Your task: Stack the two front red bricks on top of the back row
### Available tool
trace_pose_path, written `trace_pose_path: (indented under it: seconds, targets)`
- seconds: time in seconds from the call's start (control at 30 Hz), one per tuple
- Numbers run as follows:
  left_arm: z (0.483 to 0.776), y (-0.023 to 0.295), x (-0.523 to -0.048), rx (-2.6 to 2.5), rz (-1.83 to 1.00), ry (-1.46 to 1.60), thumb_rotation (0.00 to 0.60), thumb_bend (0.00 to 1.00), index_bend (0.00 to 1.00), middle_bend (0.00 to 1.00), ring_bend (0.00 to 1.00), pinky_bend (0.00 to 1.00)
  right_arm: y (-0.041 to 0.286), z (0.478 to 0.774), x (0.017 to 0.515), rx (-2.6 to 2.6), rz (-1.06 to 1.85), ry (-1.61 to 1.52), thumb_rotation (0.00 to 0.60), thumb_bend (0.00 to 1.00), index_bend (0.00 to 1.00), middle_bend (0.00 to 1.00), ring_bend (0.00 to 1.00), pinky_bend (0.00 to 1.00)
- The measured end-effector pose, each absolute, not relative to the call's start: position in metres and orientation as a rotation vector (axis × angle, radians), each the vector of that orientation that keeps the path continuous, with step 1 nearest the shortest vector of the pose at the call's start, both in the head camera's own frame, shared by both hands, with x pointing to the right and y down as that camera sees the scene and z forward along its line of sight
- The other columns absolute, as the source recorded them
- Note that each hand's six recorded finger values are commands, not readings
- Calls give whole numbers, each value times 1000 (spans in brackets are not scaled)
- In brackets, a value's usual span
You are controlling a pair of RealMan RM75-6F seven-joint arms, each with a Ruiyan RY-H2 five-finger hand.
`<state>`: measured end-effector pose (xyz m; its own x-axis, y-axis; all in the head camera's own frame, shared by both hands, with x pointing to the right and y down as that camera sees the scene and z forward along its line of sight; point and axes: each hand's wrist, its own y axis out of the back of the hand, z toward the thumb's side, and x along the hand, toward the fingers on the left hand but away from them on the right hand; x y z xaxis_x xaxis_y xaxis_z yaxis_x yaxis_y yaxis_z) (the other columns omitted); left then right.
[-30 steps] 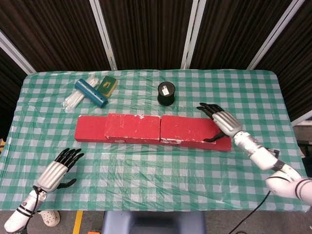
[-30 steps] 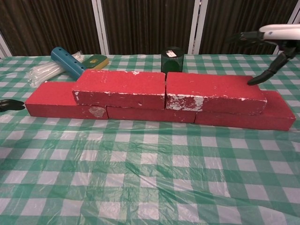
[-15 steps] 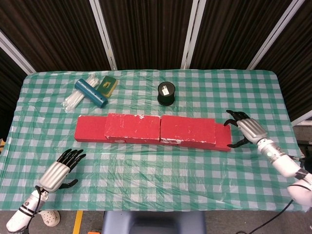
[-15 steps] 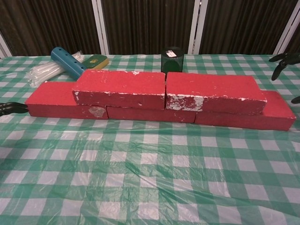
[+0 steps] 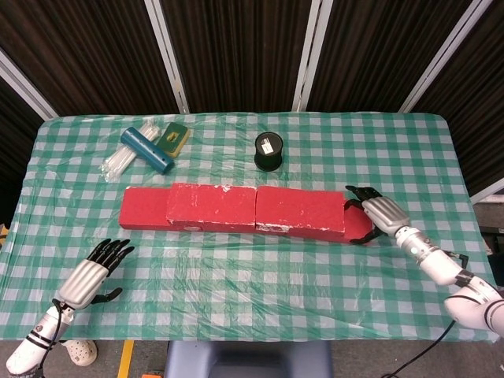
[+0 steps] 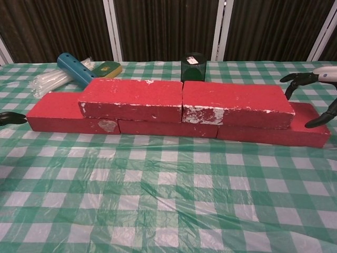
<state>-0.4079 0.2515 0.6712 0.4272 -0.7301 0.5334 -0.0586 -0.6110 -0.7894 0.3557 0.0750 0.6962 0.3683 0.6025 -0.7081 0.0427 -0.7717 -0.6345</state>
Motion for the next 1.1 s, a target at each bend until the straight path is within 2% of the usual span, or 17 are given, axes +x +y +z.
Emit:
trace_pose_path:
  seconds: [0.27, 0.5, 0.63, 0.67, 0.77, 1.0, 1.1]
  targets:
    - [671, 252, -407, -1974, -1206, 664, 600, 266, 0, 0, 0, 6, 76, 693, 358, -2109, 1405, -565, 560, 41, 354, 0, 0, 54]
    - [668, 252, -405, -1968, -1194, 669, 600, 265, 0, 0, 0, 6, 78, 673, 376, -2104, 1374, -650, 554, 41, 202, 0, 0, 54]
    - [664, 252, -405, -1951, -1186, 676, 600, 266, 0, 0, 0, 6, 85, 655, 388, -2072, 1324, -723, 546, 41, 26, 0, 0, 20]
    - [663, 252, -405, -1944, -1186, 677, 600, 268, 0, 0, 0, 5, 89, 651, 391, -2056, 1313, -738, 545, 41, 12, 0, 0, 13]
    - [659, 251, -406, -1912, -1190, 688, 600, 282, 0, 0, 0, 5, 105, 636, 401, -1969, 1285, -769, 544, 41, 0, 0, 0, 0]
    - [625, 244, -410, -1788, -1162, 801, 600, 289, 0, 0, 0, 4, 180, 581, 417, -1614, 1256, -840, 548, 41, 0, 0, 0, 0]
    - [613, 243, -413, -1758, -1159, 833, 600, 290, 0, 0, 0, 4, 209, 567, 418, -1552, 1320, -861, 546, 44, 0, 0, 0, 0]
